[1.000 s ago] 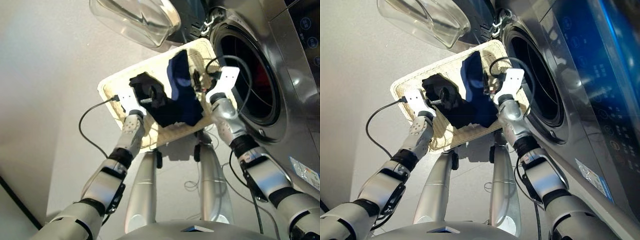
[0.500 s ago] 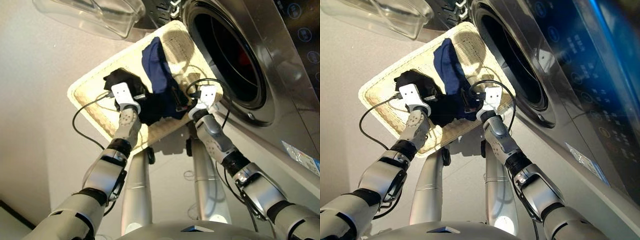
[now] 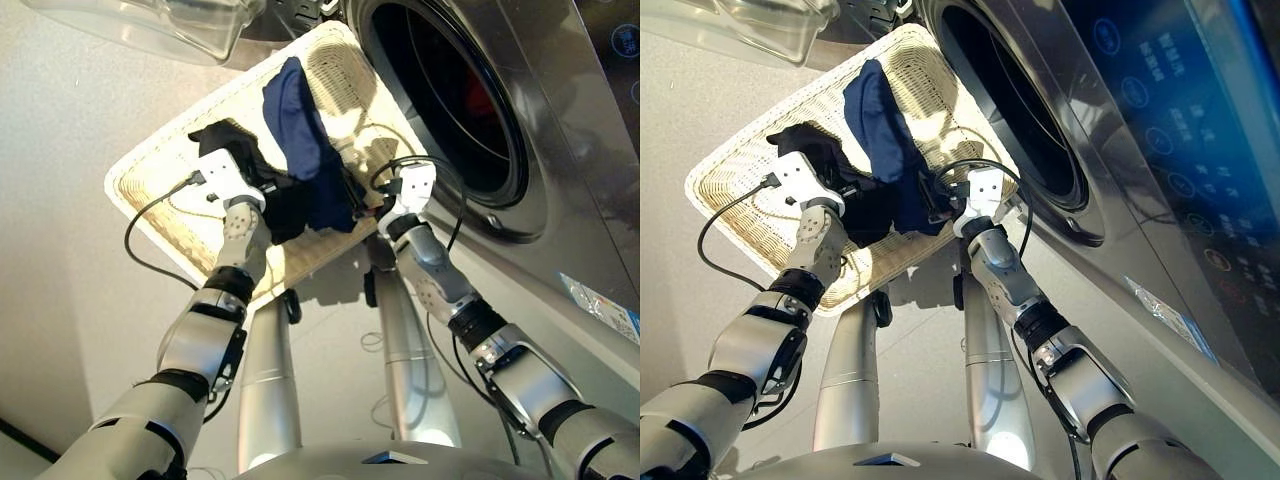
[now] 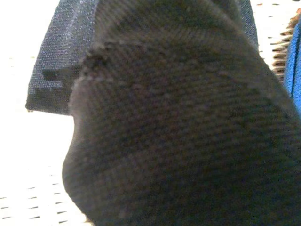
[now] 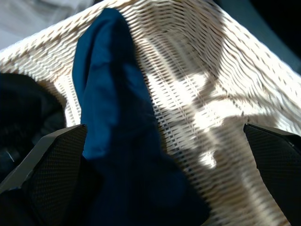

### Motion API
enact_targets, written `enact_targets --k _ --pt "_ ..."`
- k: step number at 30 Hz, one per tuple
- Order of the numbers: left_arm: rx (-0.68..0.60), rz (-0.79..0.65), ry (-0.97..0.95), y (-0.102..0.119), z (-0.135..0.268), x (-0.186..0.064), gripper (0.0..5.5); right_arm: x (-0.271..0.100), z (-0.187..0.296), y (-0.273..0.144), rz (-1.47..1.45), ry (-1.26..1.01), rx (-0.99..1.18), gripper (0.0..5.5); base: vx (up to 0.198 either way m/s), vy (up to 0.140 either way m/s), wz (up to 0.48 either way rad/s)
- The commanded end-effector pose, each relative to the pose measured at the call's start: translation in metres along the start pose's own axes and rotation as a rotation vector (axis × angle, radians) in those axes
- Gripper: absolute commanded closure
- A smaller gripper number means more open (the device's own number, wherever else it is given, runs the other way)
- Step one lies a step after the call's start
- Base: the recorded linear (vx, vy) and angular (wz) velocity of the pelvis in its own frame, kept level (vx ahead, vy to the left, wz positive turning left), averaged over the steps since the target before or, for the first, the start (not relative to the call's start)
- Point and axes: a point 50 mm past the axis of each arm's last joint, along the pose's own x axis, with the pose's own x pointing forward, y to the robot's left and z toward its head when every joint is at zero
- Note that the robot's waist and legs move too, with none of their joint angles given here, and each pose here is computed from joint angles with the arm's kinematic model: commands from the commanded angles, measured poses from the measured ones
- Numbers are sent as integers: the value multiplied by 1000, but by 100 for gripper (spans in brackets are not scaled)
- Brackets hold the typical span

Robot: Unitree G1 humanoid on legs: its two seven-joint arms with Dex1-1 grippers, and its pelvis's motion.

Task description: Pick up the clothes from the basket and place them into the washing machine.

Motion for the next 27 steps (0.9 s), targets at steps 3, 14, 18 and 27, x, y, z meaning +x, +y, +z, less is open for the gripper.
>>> enact_targets --k 3,14,18,27 --pt "-113 -101 -104 -18 10 -8 550 10 21 24 126 -126 -267 0 4 -19 8" --pt "-292 -322 -171 -51 13 -43 550 16 -7 43 279 4 -505 0 -18 -42 116" --pt "-350 -360 -180 -58 15 -50 550 18 -10 50 289 14 -525 0 0 0 0" --pt "-523 -518 -171 -82 23 -76 550 30 -9 58 263 21 -545 0 0 0 0"
